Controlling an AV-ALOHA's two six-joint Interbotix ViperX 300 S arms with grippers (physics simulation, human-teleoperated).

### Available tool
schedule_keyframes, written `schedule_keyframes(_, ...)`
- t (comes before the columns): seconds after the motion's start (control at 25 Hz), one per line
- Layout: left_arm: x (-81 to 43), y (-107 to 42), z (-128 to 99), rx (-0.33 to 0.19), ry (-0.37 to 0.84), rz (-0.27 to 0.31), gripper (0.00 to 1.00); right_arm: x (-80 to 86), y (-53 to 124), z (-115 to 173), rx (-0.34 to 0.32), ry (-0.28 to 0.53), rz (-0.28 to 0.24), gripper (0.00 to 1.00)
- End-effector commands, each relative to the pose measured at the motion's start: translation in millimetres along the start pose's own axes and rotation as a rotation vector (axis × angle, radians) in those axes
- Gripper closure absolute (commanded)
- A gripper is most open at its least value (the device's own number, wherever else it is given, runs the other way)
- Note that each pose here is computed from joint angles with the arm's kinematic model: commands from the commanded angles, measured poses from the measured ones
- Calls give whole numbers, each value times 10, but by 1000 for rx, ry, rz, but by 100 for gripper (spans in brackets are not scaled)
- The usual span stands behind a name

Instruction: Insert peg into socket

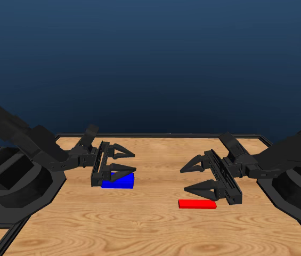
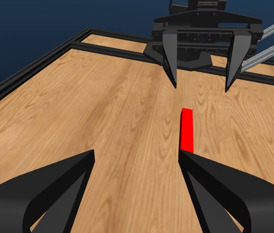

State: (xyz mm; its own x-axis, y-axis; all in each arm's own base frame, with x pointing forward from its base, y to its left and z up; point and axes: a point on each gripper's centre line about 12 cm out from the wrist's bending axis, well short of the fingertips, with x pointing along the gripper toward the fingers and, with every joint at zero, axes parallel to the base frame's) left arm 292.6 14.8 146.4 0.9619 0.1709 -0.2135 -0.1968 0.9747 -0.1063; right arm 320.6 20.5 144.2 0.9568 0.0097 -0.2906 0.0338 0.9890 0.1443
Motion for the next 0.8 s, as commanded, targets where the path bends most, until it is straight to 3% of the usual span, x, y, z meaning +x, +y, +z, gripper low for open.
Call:
schedule_keyframes(0.04, -122, 158, -142, -3, 184, 36, 0, 63, 96, 110, 1, -37, 27, 0)
schedule_keyframes(0.4, -134, 311, -321, -33, 391, 65, 0, 130, 142, 161, -3, -41, 41, 0)
schedule_keyframes(0.68, -130, 337, -506, -52, 491, 69, 0, 124, 82, 107, 27, -29, 26, 0)
schedule_keyframes(0.8, -126, 368, -594, -87, 509, 85, 0, 129, 75, 111, 34, -29, 24, 0)
